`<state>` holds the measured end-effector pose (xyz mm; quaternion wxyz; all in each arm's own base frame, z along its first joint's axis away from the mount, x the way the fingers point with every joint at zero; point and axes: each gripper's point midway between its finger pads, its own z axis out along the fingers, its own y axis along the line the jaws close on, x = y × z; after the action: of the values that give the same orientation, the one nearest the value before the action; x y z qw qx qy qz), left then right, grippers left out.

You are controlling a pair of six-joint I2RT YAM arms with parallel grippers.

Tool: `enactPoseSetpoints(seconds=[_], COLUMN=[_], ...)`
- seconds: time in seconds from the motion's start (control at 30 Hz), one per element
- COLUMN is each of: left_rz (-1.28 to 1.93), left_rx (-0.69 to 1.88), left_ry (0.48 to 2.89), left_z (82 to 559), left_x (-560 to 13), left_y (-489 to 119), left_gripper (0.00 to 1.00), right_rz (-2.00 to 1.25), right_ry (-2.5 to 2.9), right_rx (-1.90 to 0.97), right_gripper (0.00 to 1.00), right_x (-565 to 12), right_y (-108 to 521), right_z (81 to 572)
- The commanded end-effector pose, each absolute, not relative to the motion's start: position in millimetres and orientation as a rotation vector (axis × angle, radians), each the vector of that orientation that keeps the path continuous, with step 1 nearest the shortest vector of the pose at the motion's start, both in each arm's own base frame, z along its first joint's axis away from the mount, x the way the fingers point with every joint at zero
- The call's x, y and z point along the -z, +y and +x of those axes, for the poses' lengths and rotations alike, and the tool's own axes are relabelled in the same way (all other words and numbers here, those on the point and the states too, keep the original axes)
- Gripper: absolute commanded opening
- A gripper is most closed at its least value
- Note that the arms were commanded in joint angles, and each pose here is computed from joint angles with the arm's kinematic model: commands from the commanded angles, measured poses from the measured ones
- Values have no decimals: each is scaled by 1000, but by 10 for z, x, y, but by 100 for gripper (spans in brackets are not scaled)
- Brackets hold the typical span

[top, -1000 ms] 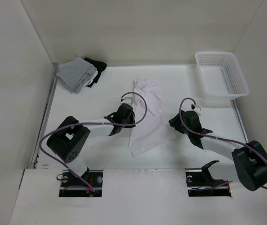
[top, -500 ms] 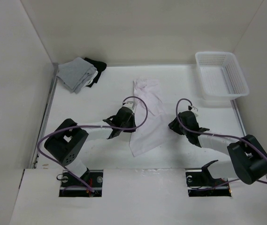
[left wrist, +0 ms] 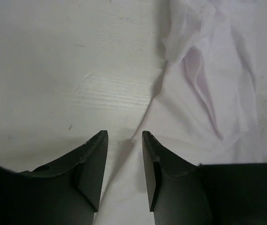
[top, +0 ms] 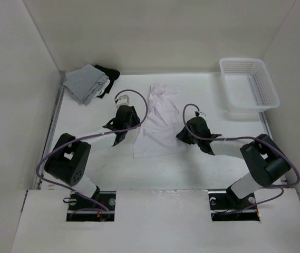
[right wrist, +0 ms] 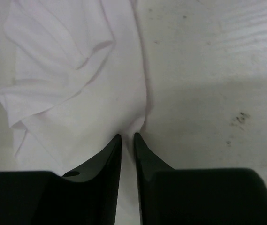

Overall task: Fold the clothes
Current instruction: Flatten the tank top out

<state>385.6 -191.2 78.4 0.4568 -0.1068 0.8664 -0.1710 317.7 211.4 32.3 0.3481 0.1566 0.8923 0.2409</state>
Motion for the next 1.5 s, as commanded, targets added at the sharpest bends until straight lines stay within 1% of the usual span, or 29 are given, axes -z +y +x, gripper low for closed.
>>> enactPoseSetpoints(seconds=[0.0, 0.07, 0.2, 0.33, 0.43, 0.5, 0.63, 0.93, 1.07, 1.2, 1.27, 1.3, 1.47], left_rz=[-289, -301, -319, -353, -364, -380, -392, -472, -458, -449, -440, -439, -441], left_rx=[367, 326, 315, 353, 452, 463, 426, 455, 464, 505, 540, 564, 694], left_ry=[2124, 2200, 2375, 2477, 2496, 2508, 2554, 2483, 2504, 2501, 2469, 2434, 2190], left_z=[3580, 3245, 2533, 2096, 1953, 1931, 1880, 2058, 2043, 2067, 2146, 2215, 2610], left_x=[-817, -616, -315, -262, -303, -266, -129, -83, -38, -65, -188, -300, -1114], left_y=[-1640, -1495, -1443, -1510, -1646, -1655, -1622, -1621, -1658, -1719, -1768, -1797, -1865], left_gripper=[32, 28, 27, 32, 36, 38, 37, 32, 24, 14, 7, 5, 4], right_rz=[338, 337, 341, 349, 347, 348, 350, 352, 354, 366, 390, 406, 427], right_ry=[2206, 2198, 2161, 2143, 2140, 2137, 2127, 2130, 2133, 2145, 2155, 2162, 2213], right_rx=[-721, -712, -711, -720, -721, -722, -725, -724, -723, -700, -675, -658, -592], right_gripper=[28, 34, 37, 38, 38, 38, 38, 38, 39, 40, 41, 42, 46], right_x=[-677, -687, -724, -752, -758, -765, -795, -774, -752, -698, -646, -612, -523], right_y=[2383, 2375, 2284, 2207, 2189, 2173, 2155, 2152, 2153, 2110, 2035, 1989, 1891], right_z=[3414, 3426, 3434, 3433, 3404, 3389, 3382, 3370, 3376, 3384, 3388, 3381, 3278])
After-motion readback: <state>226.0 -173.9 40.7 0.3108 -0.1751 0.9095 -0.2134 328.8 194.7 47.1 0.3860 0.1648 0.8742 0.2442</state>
